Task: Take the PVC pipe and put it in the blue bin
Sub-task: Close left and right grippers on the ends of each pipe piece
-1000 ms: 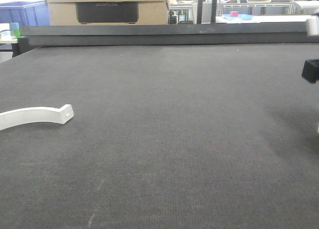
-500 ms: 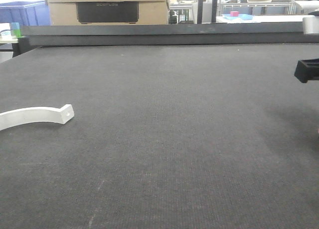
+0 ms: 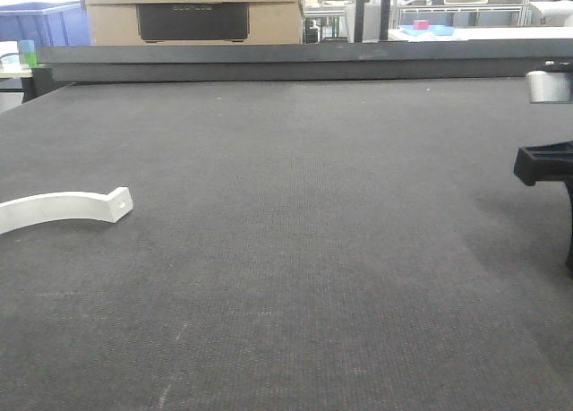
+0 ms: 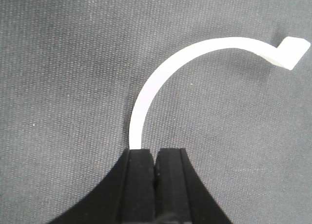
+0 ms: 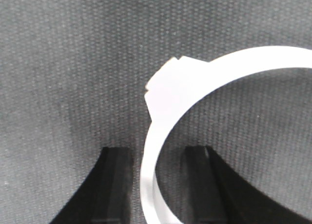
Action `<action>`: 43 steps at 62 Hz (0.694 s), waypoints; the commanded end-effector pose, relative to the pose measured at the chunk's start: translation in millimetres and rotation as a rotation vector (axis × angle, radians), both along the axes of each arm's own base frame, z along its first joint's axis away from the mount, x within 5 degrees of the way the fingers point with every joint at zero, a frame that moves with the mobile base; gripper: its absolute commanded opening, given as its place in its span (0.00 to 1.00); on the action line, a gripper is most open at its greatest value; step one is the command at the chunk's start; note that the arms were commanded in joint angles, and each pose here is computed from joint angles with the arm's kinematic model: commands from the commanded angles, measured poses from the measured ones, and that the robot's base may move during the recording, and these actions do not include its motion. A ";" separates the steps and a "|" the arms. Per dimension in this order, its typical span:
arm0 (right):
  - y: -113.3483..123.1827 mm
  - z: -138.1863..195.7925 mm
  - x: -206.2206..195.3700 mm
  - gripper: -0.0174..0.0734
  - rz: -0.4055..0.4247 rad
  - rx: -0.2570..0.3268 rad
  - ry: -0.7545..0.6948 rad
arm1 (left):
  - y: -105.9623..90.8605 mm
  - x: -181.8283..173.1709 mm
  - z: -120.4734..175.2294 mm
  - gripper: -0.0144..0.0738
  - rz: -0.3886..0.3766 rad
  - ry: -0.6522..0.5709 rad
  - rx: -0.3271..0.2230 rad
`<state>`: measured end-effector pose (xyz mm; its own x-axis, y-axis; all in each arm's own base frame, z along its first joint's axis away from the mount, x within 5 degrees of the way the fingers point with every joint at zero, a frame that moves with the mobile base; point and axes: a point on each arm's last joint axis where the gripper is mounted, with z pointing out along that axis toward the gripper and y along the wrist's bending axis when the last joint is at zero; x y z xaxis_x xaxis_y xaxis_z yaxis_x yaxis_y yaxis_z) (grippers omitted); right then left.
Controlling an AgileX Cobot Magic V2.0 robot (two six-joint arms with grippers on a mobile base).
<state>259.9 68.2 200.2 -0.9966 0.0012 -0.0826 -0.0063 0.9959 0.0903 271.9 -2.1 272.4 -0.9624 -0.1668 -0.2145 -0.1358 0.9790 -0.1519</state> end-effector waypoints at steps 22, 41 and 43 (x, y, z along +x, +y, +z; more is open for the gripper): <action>0.3 0.6 -0.2 0.02 -0.005 0.006 -0.008 | 0.3 0.8 -0.2 0.04 0.007 -0.012 -0.007; -2.3 49.8 -9.1 0.02 0.001 0.038 -0.168 | -28.9 2.6 34.5 0.04 -0.115 -0.005 -0.020; -2.4 56.7 -9.5 0.02 0.001 0.045 -0.198 | -33.7 4.2 38.8 0.04 -0.143 -0.030 0.006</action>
<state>251.3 66.7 236.5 -0.9812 0.0064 -0.1927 -0.0174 0.9924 0.1215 274.7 -21.9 298.7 -0.9742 -0.0916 -0.2063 -0.0575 0.9845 -0.1655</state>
